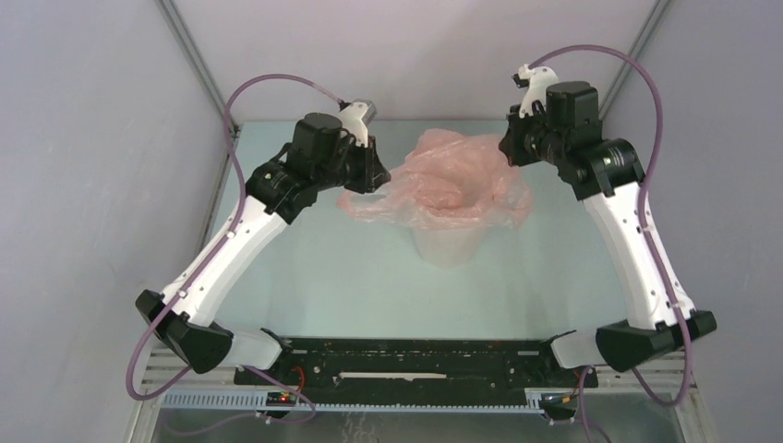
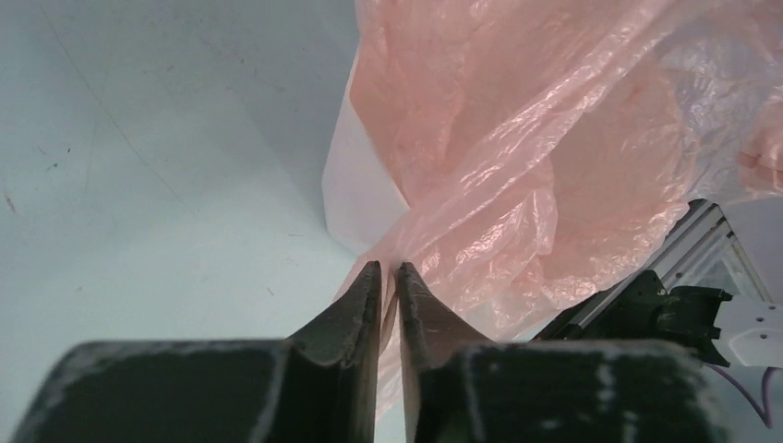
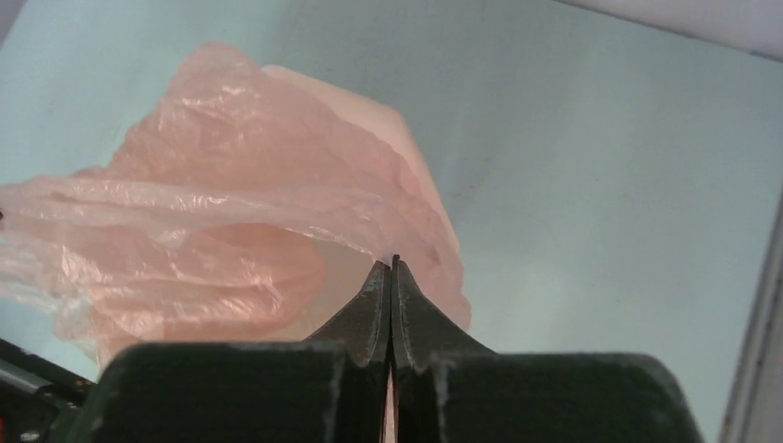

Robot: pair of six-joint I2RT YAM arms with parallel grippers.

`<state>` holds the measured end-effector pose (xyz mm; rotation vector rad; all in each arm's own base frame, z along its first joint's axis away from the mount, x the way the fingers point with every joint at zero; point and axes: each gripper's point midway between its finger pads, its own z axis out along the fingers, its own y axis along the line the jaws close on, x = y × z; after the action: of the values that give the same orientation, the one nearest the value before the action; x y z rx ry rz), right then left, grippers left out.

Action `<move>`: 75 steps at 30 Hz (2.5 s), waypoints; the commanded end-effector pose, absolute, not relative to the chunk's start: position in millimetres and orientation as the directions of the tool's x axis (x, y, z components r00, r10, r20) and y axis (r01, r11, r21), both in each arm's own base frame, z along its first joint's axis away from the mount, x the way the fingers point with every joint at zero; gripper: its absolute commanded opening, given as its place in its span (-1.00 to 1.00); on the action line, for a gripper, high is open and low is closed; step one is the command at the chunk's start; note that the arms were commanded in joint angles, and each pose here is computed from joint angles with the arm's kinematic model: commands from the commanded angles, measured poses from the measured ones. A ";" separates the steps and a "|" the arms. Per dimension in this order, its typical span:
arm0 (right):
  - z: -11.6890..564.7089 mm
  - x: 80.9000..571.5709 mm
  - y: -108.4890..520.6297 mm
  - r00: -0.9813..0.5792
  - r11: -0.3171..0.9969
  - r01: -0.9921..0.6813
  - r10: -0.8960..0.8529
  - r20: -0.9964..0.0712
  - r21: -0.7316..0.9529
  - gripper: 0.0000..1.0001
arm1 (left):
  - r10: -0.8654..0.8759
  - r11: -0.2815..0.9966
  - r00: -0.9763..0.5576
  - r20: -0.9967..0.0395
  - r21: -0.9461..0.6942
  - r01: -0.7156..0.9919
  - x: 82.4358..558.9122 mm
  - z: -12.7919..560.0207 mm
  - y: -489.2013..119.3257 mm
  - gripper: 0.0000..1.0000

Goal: Put the trash bags into the trash bin

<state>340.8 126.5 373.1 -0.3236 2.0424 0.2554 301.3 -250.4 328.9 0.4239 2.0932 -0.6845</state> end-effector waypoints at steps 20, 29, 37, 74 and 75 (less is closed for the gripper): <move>302.5 406.3 115.5 -0.764 0.907 -0.125 0.170 -0.622 0.401 -0.69 | -0.482 0.601 -0.677 -0.556 -0.772 0.206 419.9 330.4 -276.4 -1.00; 325.0 400.8 122.2 -0.747 0.876 -0.168 0.186 -0.638 0.452 -0.49 | -0.506 0.550 -0.758 -0.412 -0.831 0.084 435.9 298.1 -287.5 -1.00; 356.2 421.6 110.1 -0.641 0.876 -0.139 0.276 -0.716 0.462 -0.53 | -0.483 0.548 -0.780 -0.397 -0.832 0.085 433.2 291.6 -291.7 -1.00; 303.4 359.1 57.8 -0.712 0.949 0.075 0.266 -0.650 0.306 0.51 | -0.296 0.771 -0.821 -0.487 -0.630 0.096 372.9 274.3 -235.1 -0.17; 314.1 355.7 54.0 -0.694 0.950 0.086 0.273 -0.666 0.300 0.57 | -0.300 0.770 -0.815 -0.497 -0.630 0.101 371.7 280.1 -232.6 -0.01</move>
<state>374.4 78.6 256.1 0.2083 2.4578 0.4462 381.1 -255.7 228.4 -0.2513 2.4680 -0.9611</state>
